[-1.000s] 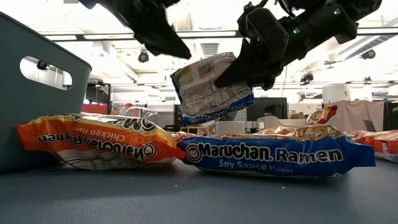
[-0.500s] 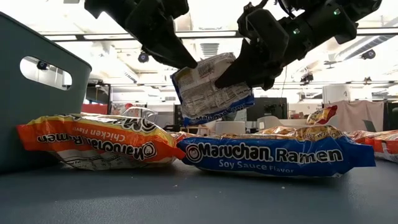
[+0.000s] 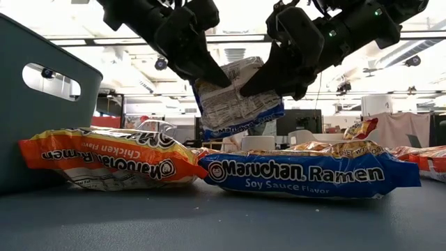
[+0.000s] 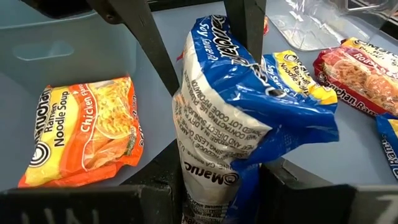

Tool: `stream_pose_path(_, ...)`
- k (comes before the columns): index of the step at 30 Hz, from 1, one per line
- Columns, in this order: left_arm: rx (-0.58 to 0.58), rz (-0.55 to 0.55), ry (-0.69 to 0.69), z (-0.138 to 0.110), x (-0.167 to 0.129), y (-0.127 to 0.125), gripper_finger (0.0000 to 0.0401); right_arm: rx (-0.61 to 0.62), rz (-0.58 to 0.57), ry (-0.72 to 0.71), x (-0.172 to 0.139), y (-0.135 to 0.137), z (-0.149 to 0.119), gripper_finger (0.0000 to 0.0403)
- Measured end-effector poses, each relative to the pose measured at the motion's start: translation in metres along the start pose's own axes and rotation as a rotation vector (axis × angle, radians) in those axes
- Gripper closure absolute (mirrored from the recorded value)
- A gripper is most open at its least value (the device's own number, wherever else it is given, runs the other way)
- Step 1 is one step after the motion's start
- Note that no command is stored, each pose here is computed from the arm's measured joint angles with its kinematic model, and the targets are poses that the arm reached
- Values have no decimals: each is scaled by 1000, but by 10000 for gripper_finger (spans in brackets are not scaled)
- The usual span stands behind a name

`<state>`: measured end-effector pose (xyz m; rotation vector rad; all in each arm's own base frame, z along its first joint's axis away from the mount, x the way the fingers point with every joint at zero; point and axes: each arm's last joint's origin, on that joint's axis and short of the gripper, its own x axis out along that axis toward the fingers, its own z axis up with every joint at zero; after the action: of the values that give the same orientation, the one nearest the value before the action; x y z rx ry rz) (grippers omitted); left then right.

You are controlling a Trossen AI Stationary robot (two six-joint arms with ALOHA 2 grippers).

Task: Sort Maruchan noodles
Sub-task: Put the blue noodle pack into the blue bin

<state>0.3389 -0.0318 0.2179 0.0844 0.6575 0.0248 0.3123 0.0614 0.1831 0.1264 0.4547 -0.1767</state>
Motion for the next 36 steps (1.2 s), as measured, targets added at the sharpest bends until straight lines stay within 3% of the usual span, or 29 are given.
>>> stream_pose_path(8, 2, -5, 7, -1, 1, 0, 293, -10, 1, 3, 0, 0, 0, 286)
stream_pose_path(15, -13, 5, 10, -1, 0, -1, 293, 14, -2, -9, -1, -1, 2, 246)
stream_pose_path(20, -4, -5, 2, 3, -13, -6, 281, 36, 18, -67, -15, -2, 17, 213)
stream_pose_path(25, 9, -22, -44, 14, -51, -16, 286, 48, 56, -152, -40, -4, 39, 187)
stream_pose_path(28, 13, -88, -94, 21, -85, -24, 286, 27, 46, -215, -56, -7, 52, 175)
stream_pose_path(36, -108, -218, -284, 28, -177, -29, 286, -9, 7, -295, -75, -14, 66, 163)
